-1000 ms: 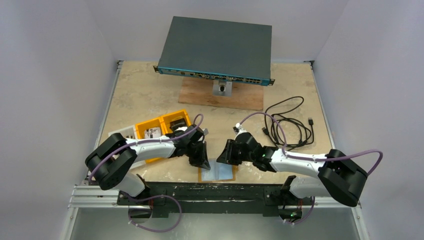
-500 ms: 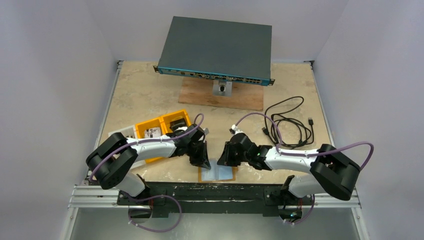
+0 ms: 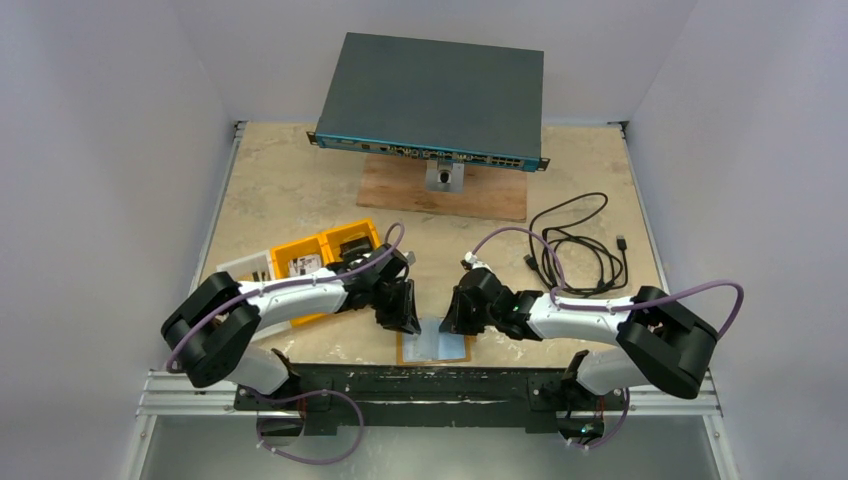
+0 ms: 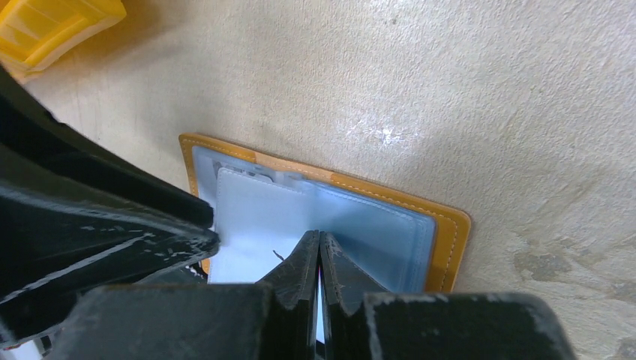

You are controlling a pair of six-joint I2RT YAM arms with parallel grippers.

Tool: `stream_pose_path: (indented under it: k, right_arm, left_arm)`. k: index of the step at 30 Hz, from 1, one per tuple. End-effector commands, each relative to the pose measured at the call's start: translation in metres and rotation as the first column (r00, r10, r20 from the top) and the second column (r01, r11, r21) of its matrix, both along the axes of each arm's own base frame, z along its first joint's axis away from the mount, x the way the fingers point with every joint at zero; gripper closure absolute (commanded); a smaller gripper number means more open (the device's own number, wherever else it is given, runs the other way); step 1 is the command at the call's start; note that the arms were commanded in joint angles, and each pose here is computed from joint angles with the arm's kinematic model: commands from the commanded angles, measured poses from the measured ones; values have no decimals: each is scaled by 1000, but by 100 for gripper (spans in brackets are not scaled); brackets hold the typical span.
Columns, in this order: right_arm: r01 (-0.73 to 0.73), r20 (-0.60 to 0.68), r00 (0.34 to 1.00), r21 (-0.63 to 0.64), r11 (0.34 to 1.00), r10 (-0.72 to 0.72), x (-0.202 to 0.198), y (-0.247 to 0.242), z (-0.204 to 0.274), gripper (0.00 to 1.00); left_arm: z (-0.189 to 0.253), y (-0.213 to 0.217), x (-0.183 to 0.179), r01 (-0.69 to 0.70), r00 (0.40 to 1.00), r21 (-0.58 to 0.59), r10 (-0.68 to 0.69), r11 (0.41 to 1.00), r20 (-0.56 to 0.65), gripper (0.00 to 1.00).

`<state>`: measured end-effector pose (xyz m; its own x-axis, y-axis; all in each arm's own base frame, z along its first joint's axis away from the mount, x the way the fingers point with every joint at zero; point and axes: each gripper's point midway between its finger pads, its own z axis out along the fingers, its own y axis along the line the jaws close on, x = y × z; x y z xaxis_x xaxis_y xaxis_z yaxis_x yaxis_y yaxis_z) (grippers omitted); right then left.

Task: Take the credit cards out of the card holder
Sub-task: Remove the credit card from the card holder.

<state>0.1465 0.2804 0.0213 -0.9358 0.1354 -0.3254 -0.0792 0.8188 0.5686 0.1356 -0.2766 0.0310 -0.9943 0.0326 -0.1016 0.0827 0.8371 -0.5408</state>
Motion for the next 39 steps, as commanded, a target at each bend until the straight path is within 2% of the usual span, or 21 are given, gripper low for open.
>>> stream_pose_path:
  k: [1,6,14,18,26,31,39]
  right_arm:
    - [15,-7,1000,-57,998,-16,-1,-10,-12,99]
    - [11,-12,1000,-59,998,-12,-2,-9,-15,100]
    - [8,9,1000,-34,999,-8,2,-5,-3,100]
    - [9,50,999,1,1000,-9,9,1,20,97]
    - [43,134,990,49,998,-49,19,-1,78,84]
    - [96,176,979,35,995,-101,20,-21,93,80]
    - [121,147,981,20,992,-123,8,-39,84,79]
  left_arm:
    - [24,4,11,-3,995,19,1,1000,95,75]
    - [19,11,13,-11,995,57,5,998,101,75]
    - [7,-10,10,36,998,1,-36,999,56,98]
    - [17,-25,11,66,995,-30,-64,997,71,98]
    - [33,-50,9,107,992,-95,-100,990,79,98]
    - [34,-69,6,133,990,-128,-127,983,57,98]
    - [4,-85,4,138,990,-106,-141,985,-21,97]
